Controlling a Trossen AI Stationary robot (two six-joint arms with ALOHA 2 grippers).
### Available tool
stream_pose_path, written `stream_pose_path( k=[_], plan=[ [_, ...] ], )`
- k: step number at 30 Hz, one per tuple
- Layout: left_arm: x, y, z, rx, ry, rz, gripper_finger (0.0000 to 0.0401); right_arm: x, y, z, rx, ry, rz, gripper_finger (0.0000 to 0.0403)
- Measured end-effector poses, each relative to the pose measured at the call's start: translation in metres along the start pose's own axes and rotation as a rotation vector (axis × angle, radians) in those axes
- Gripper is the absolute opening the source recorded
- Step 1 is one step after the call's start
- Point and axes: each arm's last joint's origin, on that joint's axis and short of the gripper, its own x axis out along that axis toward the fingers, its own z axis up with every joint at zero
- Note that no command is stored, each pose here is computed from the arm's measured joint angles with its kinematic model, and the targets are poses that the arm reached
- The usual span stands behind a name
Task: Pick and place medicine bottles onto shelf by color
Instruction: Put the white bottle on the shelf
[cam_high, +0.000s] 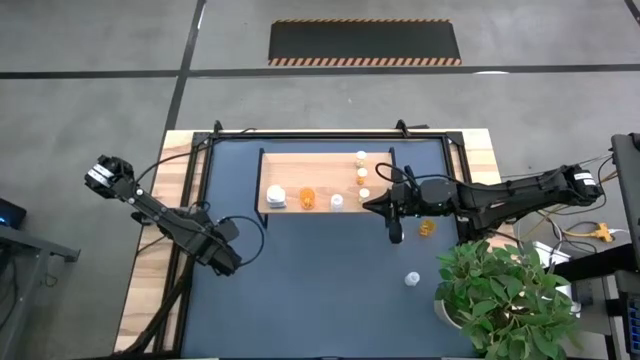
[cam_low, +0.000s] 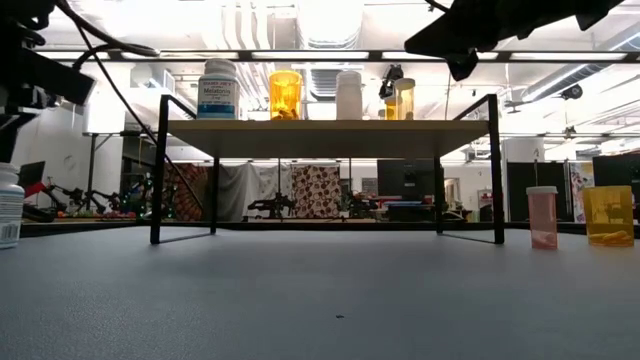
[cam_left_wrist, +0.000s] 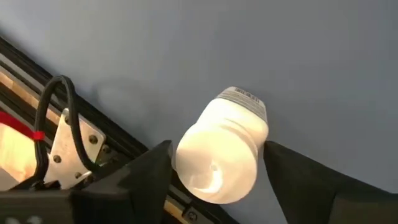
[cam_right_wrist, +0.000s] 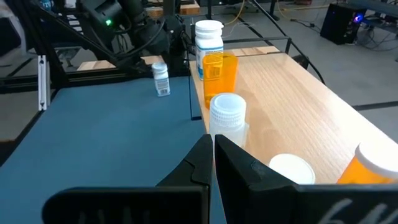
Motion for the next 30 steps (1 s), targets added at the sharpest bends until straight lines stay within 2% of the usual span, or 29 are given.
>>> stream_pose_path(
  k=[8,13,15,21,24,27,30],
  plan=[
    [-0.002,-0.001,0.001,0.011,0.005,-0.022,0.0169,0.000,0.000,-0.002,-0.003,0.020,-0.002,0.0009],
    [-0.009,-0.006,0.003,0.005,-0.010,-0.066,0.0163,0.000,0.000,-0.003,-0.005,0.029,-0.002,0.0009],
    [-0.018,-0.011,0.007,-0.012,-0.025,-0.125,0.0162,0.000,0.000,-0.003,-0.006,0.036,-0.003,0.0009],
    [-0.074,-0.028,0.021,-0.092,-0.071,-0.428,0.0160,0.000,0.000,-0.005,-0.009,0.057,-0.005,0.0009],
    [-0.106,-0.032,0.027,-0.132,-0.075,-0.542,0.0159,0.000,-0.001,-0.007,-0.011,0.068,-0.005,0.0009],
    [-0.139,-0.040,0.035,-0.115,-0.081,-0.644,0.0159,0.000,-0.001,-0.007,-0.013,0.072,-0.006,0.0009],
    [-0.173,-0.050,0.048,-0.050,-0.140,-0.728,0.0159,0.000,-0.001,-0.007,-0.018,0.074,-0.006,0.0009]
  ],
)
